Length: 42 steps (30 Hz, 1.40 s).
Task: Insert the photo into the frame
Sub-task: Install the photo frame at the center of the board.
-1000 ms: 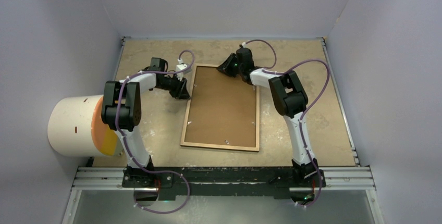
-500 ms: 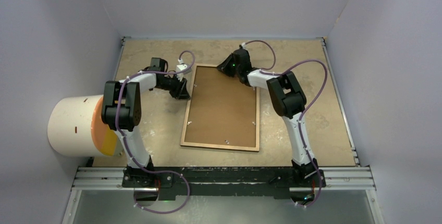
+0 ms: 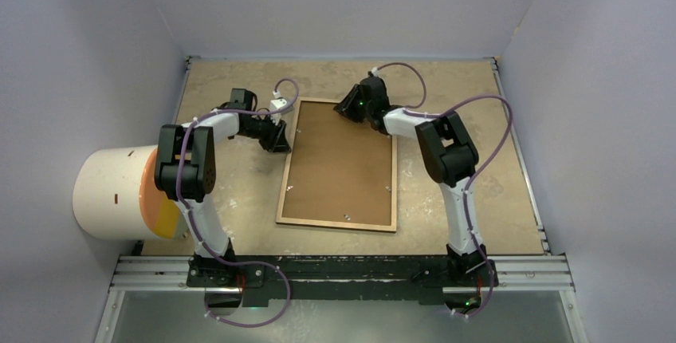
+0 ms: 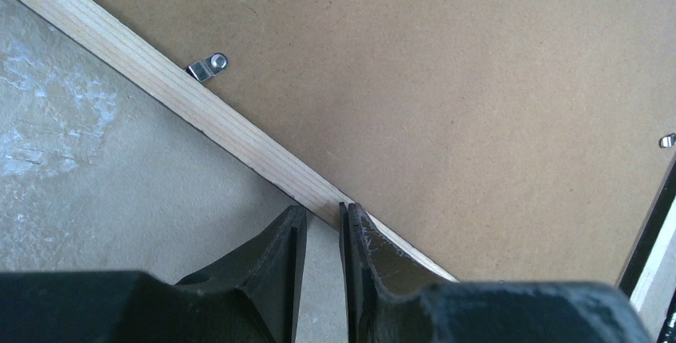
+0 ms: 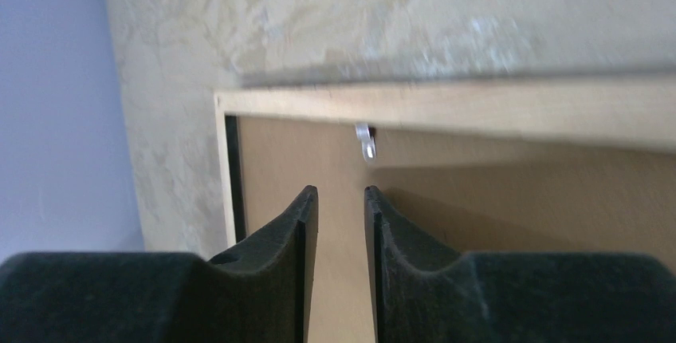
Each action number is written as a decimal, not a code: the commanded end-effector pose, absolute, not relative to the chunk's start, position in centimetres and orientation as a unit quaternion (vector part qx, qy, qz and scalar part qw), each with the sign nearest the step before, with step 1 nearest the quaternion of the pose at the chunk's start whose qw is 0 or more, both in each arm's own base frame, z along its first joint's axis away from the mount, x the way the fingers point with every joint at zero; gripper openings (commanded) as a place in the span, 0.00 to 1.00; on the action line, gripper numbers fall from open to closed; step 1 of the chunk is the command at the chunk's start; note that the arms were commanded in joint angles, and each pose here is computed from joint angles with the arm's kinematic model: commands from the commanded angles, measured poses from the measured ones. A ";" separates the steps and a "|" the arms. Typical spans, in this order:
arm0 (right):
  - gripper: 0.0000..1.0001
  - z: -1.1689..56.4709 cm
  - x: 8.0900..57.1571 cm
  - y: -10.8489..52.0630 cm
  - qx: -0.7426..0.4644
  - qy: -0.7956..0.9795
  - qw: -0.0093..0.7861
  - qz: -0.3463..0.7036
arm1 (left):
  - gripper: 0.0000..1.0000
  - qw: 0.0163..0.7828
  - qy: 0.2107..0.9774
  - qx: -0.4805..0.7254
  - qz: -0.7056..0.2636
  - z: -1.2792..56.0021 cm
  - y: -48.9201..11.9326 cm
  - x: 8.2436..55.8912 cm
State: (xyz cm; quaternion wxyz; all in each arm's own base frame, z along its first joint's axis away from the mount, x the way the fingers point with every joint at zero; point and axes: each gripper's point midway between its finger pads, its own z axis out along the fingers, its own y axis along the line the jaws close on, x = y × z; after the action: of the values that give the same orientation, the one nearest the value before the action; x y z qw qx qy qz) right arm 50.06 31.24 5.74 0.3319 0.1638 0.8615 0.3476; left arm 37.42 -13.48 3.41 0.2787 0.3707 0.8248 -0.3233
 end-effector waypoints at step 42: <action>0.19 4.2 43.4 15.7 0.161 0.924 0.332 0.098 | 0.25 0.244 0.842 0.383 -0.292 1.8 -12.1 35.3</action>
State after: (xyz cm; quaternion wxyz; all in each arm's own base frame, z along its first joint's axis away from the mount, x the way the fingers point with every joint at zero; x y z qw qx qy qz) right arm 43.91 17.80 3.37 0.3275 0.1610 0.9202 0.1416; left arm 37.05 -13.33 3.42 0.2810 0.3811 0.8224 -0.3153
